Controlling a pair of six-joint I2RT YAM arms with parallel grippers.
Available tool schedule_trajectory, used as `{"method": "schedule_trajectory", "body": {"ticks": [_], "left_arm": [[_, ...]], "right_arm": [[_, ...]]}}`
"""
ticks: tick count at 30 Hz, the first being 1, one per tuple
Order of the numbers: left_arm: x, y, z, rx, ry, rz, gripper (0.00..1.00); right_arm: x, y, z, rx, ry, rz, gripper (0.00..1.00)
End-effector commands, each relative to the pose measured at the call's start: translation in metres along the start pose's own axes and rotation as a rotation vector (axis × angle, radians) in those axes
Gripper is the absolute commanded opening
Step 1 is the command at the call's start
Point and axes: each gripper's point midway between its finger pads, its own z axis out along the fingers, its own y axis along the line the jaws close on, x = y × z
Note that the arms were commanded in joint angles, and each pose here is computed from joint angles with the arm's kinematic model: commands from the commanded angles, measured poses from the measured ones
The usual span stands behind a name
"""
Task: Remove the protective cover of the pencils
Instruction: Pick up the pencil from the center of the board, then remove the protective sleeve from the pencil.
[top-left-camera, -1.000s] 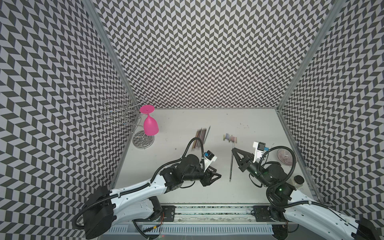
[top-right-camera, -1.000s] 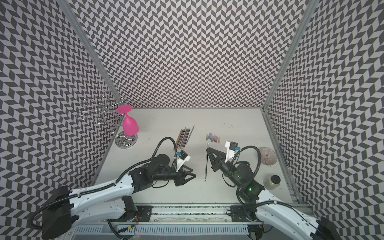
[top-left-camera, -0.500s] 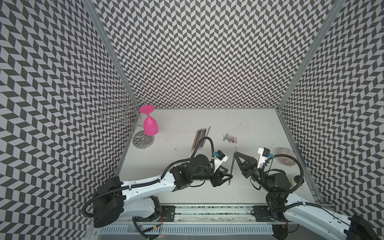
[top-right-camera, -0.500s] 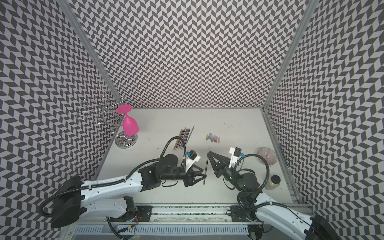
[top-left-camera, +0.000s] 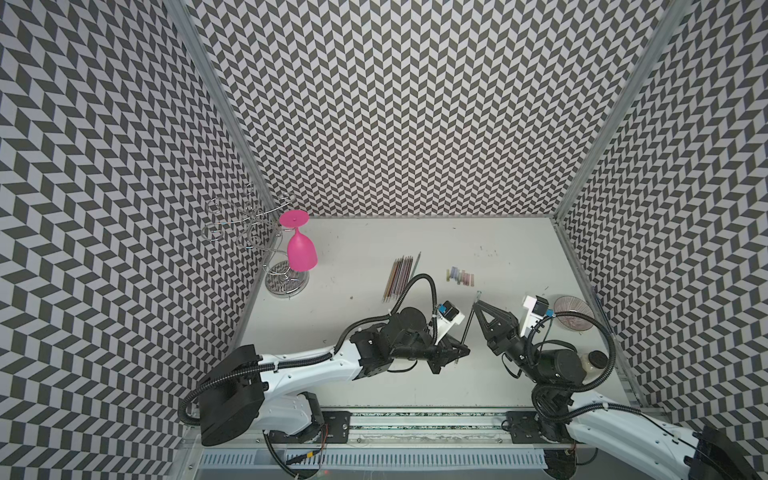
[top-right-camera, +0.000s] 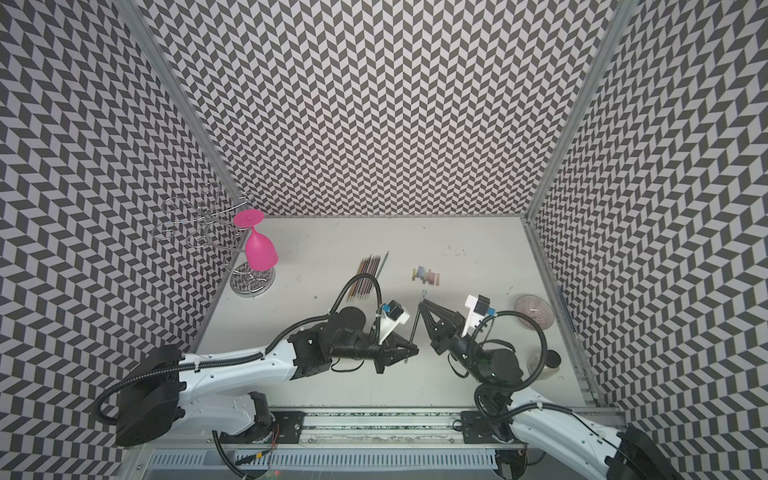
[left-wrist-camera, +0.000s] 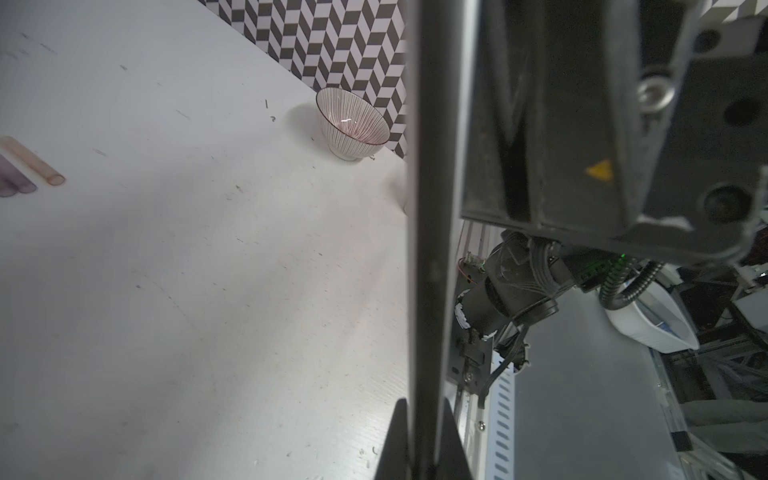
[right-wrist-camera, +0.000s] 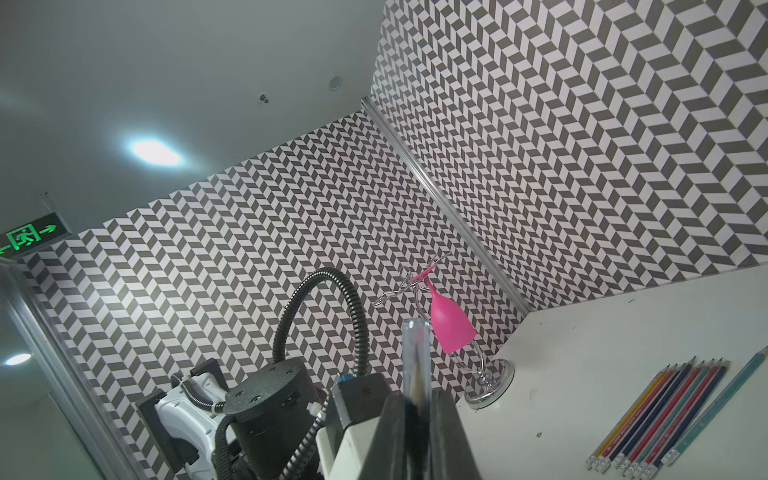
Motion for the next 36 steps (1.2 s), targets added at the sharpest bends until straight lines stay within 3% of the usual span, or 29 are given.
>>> {"method": "schedule_trajectory", "body": {"ticks": [1,3,5,6,9,11,18,20,22,25,29,36], "left_arm": [[-0.008,0.007,-0.002,-0.037,-0.014,-0.005,0.00],[0.001,0.022,-0.005,-0.092,0.010,-0.028,0.00],[0.012,0.045,-0.012,-0.171,0.043,-0.051,0.00],[0.020,0.059,-0.016,-0.220,0.065,-0.063,0.00],[0.044,0.097,-0.030,-0.383,0.153,-0.079,0.00],[0.057,0.110,-0.036,-0.447,0.206,-0.078,0.00],[0.075,0.096,-0.036,-0.439,0.273,-0.044,0.00],[0.078,0.093,-0.036,-0.433,0.280,-0.040,0.00],[0.080,0.091,-0.036,-0.428,0.282,-0.041,0.00],[0.082,0.090,-0.038,-0.426,0.284,-0.043,0.00],[0.081,0.089,-0.040,-0.431,0.276,-0.043,0.00],[0.078,0.088,-0.041,-0.431,0.262,-0.035,0.00]], "right_arm": [[-0.005,-0.015,0.000,0.088,-0.028,0.043,0.07],[-0.002,-0.042,0.000,0.242,-0.012,0.062,0.33],[0.000,-0.063,-0.001,0.388,0.037,0.031,0.48],[-0.004,-0.066,0.001,0.428,0.060,-0.006,0.51],[-0.006,-0.079,-0.001,0.533,0.152,-0.095,0.51],[-0.007,-0.083,0.001,0.556,0.220,-0.138,0.45],[0.022,-0.077,0.034,0.462,0.611,-0.173,0.37],[0.033,-0.075,0.038,0.433,0.690,-0.158,0.30],[0.038,-0.076,0.040,0.427,0.722,-0.141,0.24],[0.046,-0.078,0.040,0.411,0.726,-0.105,0.24],[0.051,-0.085,0.035,0.421,0.708,-0.080,0.32],[0.070,-0.075,0.034,0.321,0.723,0.033,0.33]]}}
